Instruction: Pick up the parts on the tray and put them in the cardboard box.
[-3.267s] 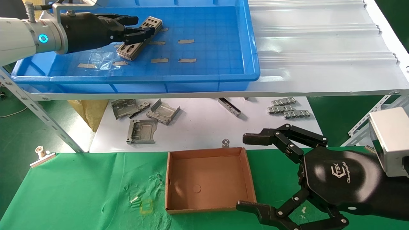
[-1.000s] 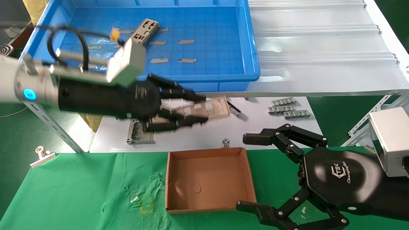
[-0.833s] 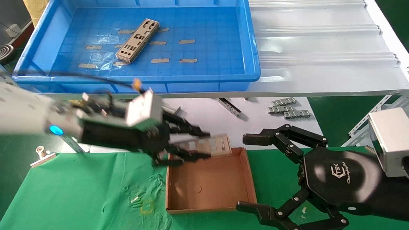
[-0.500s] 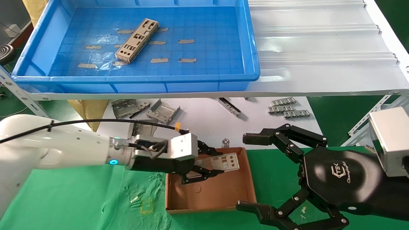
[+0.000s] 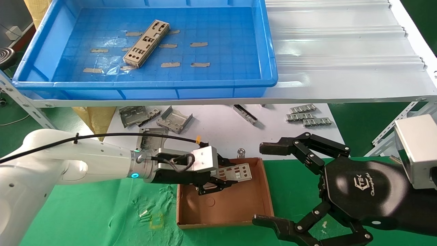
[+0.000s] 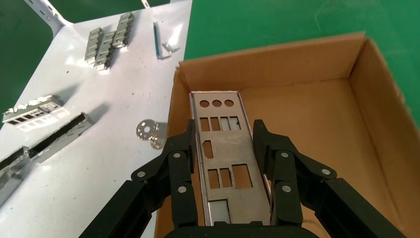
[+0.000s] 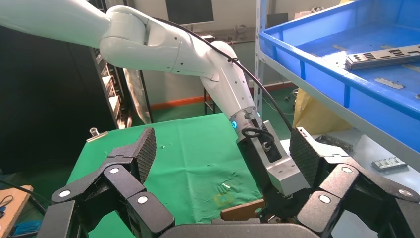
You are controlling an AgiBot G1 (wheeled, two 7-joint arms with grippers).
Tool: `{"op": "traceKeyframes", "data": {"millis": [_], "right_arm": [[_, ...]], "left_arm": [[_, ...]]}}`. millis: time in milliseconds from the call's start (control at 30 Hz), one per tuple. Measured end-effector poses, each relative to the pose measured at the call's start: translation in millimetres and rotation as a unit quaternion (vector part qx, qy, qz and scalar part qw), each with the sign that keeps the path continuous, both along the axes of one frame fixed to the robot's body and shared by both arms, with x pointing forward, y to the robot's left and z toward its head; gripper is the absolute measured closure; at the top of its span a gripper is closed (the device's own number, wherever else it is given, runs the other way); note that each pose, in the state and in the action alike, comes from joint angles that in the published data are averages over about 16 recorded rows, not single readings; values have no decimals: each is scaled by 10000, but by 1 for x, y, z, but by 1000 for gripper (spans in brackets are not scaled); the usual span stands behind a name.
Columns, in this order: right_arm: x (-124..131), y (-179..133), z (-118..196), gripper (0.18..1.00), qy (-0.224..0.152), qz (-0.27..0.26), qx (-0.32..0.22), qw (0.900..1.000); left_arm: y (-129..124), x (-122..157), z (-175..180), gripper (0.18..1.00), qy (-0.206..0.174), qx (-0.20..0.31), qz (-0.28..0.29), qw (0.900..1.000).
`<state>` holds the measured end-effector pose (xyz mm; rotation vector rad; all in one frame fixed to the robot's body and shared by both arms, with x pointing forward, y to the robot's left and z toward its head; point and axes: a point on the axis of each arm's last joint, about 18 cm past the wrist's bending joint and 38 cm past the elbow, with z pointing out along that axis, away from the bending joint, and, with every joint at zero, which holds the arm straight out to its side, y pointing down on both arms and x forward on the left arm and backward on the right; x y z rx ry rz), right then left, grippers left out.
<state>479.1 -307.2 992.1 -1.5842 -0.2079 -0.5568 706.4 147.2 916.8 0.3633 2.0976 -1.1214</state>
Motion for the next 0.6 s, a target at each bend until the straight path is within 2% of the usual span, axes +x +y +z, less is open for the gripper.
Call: {"op": "traceKeyframes", "data": {"millis": [333, 600], "right_arm": [[0, 0, 0, 178, 0, 0, 0, 10000], [0, 0, 0, 178, 0, 0, 0, 10000]], "left_arm": [[0, -1, 2, 674, -91, -71, -67, 9999], [8, -16, 12, 556, 225, -446, -353, 9981]]}}
